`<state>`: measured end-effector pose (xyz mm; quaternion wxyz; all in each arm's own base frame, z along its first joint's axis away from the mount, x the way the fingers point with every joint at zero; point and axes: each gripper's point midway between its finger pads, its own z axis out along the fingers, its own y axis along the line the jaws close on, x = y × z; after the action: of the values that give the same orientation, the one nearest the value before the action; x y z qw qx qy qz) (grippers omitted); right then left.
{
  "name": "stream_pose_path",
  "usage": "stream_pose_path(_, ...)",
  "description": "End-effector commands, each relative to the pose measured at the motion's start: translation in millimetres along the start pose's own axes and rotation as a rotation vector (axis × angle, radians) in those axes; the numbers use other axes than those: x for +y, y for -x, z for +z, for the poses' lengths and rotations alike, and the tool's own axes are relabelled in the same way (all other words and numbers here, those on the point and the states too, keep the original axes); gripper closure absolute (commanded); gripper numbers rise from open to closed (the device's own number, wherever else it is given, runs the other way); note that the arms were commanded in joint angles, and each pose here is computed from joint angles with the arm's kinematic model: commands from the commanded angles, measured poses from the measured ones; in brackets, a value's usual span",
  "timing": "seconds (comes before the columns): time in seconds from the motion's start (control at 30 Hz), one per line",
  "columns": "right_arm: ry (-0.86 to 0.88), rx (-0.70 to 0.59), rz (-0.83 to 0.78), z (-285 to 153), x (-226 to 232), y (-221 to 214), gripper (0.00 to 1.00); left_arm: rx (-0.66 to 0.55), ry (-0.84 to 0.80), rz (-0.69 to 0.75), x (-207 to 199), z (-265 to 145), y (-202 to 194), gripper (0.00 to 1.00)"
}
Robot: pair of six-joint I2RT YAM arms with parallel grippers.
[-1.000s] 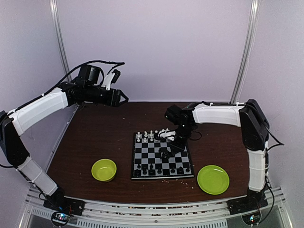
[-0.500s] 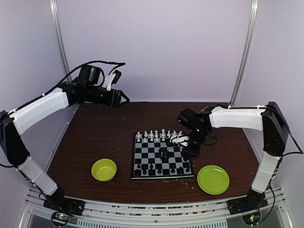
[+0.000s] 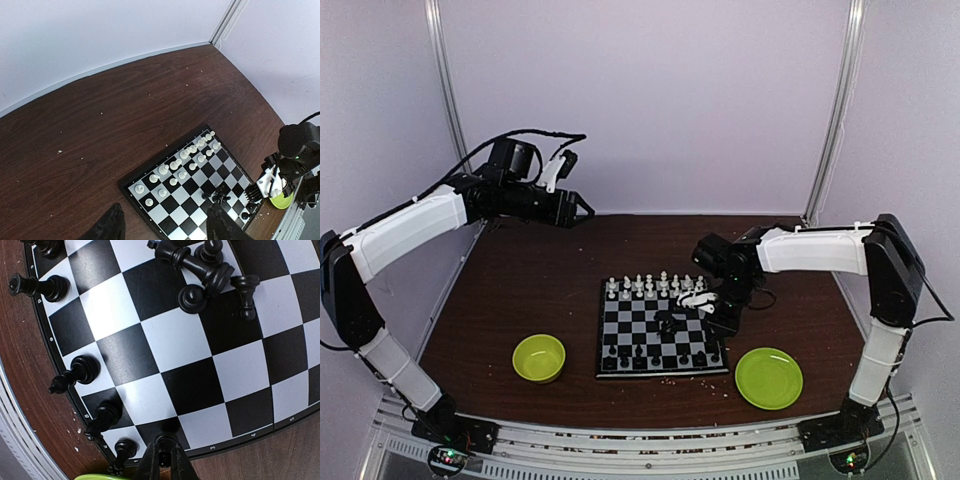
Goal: Set up the chess pieces on the board
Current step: Place the pawn at a7.
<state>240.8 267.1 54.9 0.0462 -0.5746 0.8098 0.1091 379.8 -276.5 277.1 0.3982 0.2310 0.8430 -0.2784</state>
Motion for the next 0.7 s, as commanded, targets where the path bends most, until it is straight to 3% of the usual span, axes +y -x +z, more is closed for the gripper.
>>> stream_pose_path(0.0,0.022,0.006,-0.009,6.6,2.1,-3.2,0.94,-0.036,-0.02,0.002,-1.3,0.7,10.1,0.43)
stream_pose_path(0.67,0.035,0.028,-0.008,12.4,5.2,-10.7,0.89,-0.021,-0.035,-0.007,-1.9,5.7,6.3,0.44)
